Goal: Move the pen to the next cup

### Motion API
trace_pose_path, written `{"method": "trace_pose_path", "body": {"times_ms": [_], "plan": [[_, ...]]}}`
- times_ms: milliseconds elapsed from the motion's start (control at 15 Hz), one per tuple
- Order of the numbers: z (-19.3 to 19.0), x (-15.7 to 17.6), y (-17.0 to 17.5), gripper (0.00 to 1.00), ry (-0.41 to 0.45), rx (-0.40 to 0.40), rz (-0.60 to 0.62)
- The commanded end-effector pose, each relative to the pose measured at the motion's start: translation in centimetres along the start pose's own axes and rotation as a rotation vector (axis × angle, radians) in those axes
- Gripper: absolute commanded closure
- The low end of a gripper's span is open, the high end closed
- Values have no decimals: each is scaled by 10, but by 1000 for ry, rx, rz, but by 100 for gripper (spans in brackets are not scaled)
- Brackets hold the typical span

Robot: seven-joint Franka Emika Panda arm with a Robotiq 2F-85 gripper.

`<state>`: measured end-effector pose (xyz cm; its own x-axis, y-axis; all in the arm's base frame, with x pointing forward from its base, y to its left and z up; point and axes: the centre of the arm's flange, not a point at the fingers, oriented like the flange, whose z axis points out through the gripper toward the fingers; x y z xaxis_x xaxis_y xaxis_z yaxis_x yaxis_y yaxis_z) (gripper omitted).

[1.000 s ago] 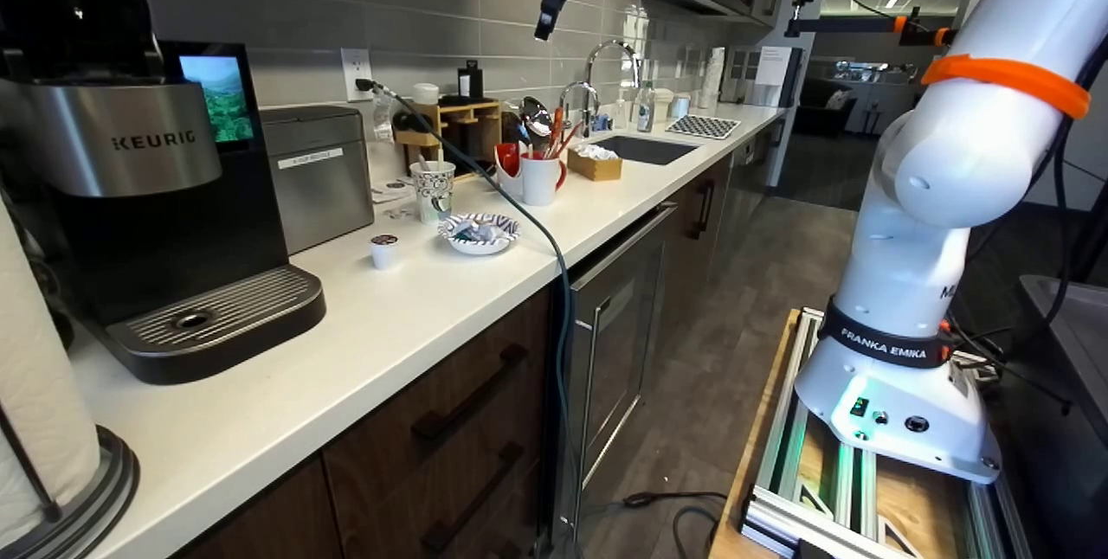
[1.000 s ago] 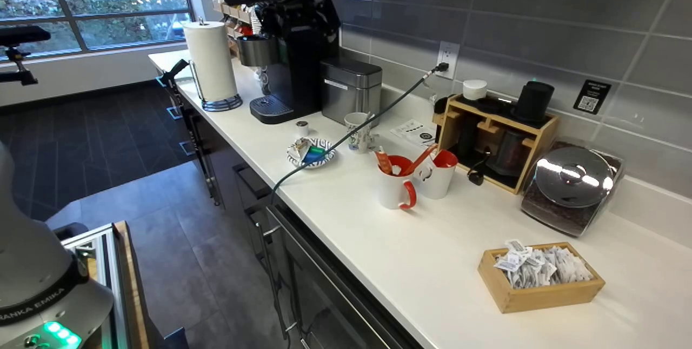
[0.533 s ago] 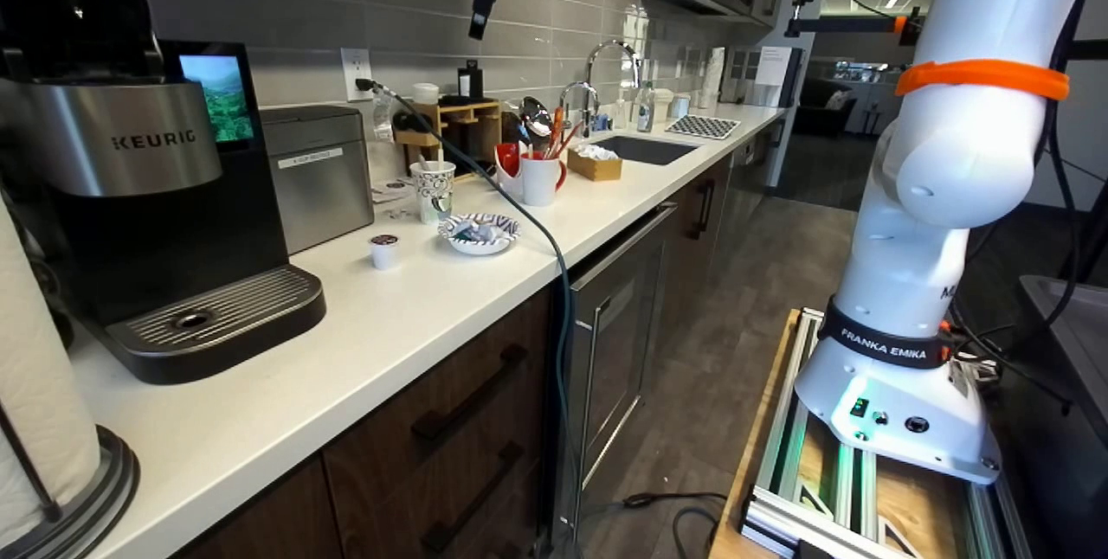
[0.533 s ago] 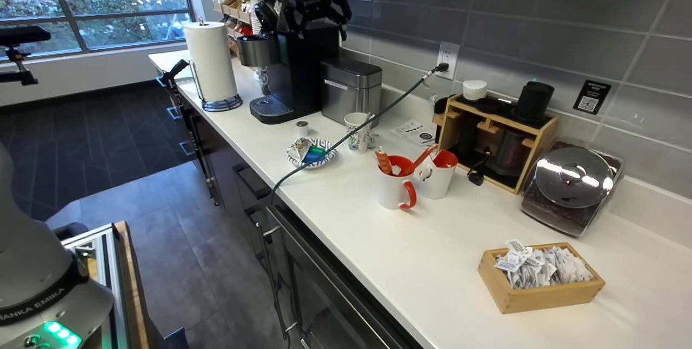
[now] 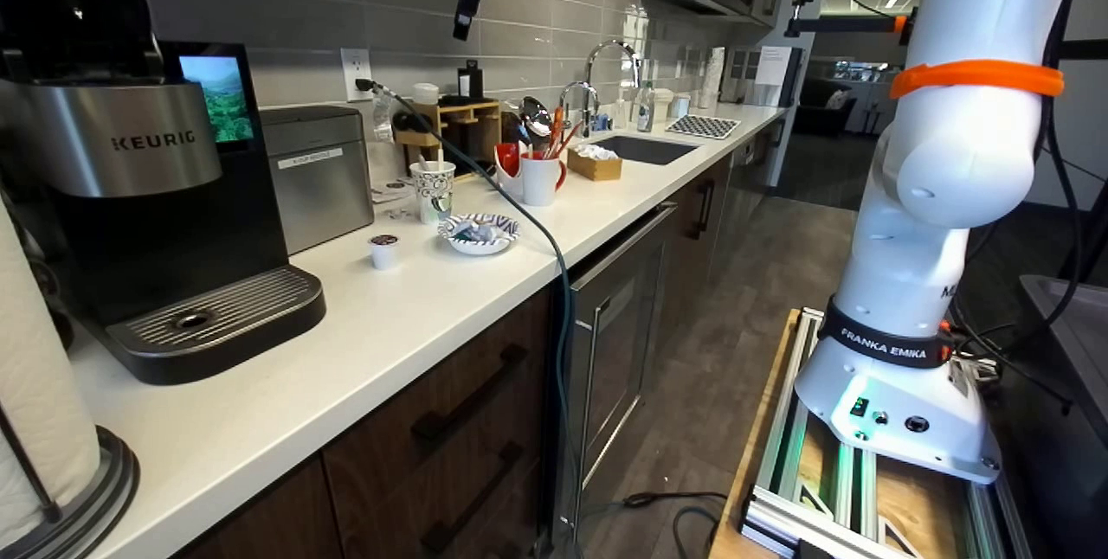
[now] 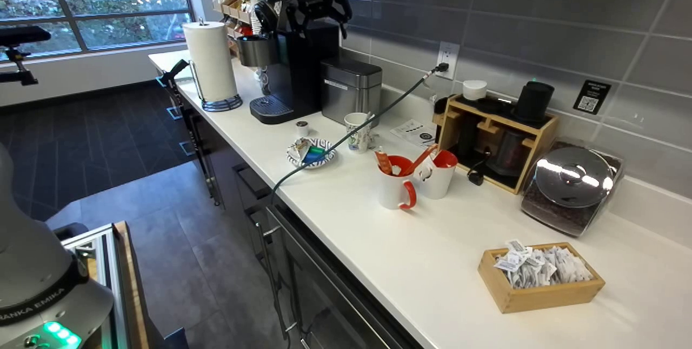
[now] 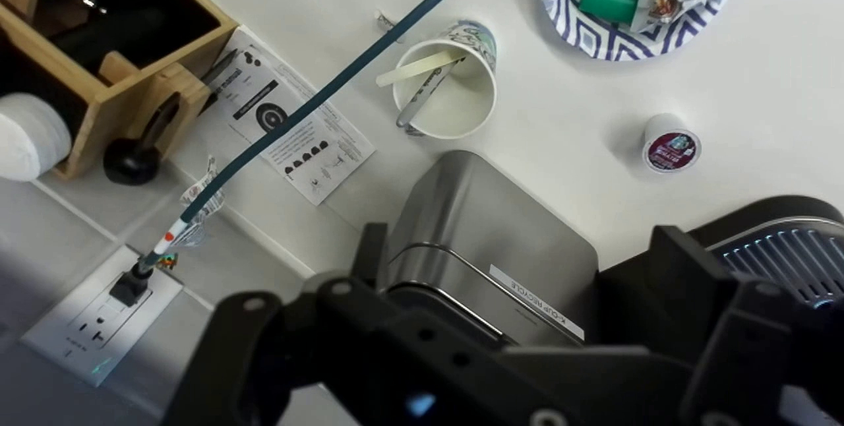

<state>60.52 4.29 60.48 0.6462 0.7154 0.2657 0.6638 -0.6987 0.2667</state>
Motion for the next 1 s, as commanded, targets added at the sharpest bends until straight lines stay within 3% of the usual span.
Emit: {"method": "trace_pose_path", "body": {"times_ms": [0,267,400,667,733,800,933], "plan": [[46,21,-25,0,-31,131,146],[105,32,-61,0,-37,181,358],[130,29,-68,0,-37,162,463],[166,13,-74,0,-39,40,648],[173,14,-76,0,-92,-7,654],[162,17,-63,0,-48,60,599],[167,16,-64,0,-60,52,604]]}}
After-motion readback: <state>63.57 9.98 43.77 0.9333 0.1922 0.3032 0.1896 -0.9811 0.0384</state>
